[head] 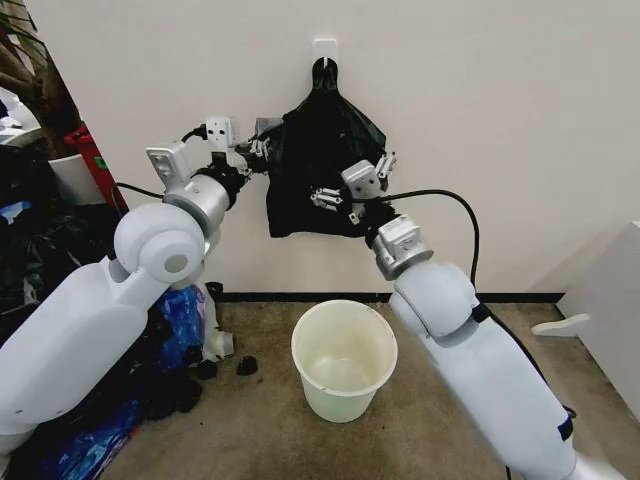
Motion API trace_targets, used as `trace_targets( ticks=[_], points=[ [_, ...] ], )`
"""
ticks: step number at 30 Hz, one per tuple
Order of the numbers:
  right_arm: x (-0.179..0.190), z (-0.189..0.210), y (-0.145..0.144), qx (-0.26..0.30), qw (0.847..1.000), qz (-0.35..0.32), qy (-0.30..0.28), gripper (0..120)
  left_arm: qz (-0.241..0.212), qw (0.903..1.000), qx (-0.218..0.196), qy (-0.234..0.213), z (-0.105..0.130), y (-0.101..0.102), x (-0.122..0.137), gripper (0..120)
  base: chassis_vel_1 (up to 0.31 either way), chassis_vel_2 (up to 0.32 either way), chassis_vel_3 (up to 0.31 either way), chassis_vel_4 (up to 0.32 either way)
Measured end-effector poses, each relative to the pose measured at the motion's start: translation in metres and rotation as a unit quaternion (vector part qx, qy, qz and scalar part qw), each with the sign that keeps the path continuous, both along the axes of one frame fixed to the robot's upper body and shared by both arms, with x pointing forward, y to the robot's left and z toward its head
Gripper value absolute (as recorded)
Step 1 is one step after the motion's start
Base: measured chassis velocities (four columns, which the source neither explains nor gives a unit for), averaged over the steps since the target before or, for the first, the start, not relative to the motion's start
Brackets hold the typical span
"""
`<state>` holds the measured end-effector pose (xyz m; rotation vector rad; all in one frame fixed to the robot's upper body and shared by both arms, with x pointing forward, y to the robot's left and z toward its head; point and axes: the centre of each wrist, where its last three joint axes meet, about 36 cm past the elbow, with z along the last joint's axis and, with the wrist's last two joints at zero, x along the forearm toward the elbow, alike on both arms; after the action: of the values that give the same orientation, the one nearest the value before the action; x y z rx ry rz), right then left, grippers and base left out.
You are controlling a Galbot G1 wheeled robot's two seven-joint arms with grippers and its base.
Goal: Place the garbage bag over the trash bin.
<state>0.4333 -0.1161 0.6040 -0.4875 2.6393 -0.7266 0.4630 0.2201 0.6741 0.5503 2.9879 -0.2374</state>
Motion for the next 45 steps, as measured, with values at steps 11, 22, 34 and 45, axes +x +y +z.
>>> trace_targets(
  ticks=[11, 22, 34, 45],
  points=[
    [0.008, -0.005, 0.016, -0.034, 0.999, -0.005, 0.033, 56, -0.002, 1.0, -0.002, 0.0, -0.001, 0.0, -0.002, 0, 0.0, 0.0, 0.0, 0.0],
    [0.021, -0.001, 0.011, -0.015, 0.996, -0.017, 0.082, 44, -0.003, 1.0, -0.003, 0.001, -0.002, 0.002, -0.006, 0, 0.0, 0.0, 0.0, 0.0],
    [0.035, 0.007, -0.005, -0.034, 0.991, -0.05, 0.123, 46, -0.008, 1.0, -0.005, 0.0, -0.002, 0.0, -0.006, 0, 0.0, 0.0, 0.0, 0.0],
    [0.046, -0.001, -0.01, -0.064, 0.988, -0.063, 0.128, 46, -0.011, 0.9999, -0.007, -0.001, -0.002, -0.002, -0.006, 0, 0.0, 0.0, 0.0, 0.0]
  ],
)
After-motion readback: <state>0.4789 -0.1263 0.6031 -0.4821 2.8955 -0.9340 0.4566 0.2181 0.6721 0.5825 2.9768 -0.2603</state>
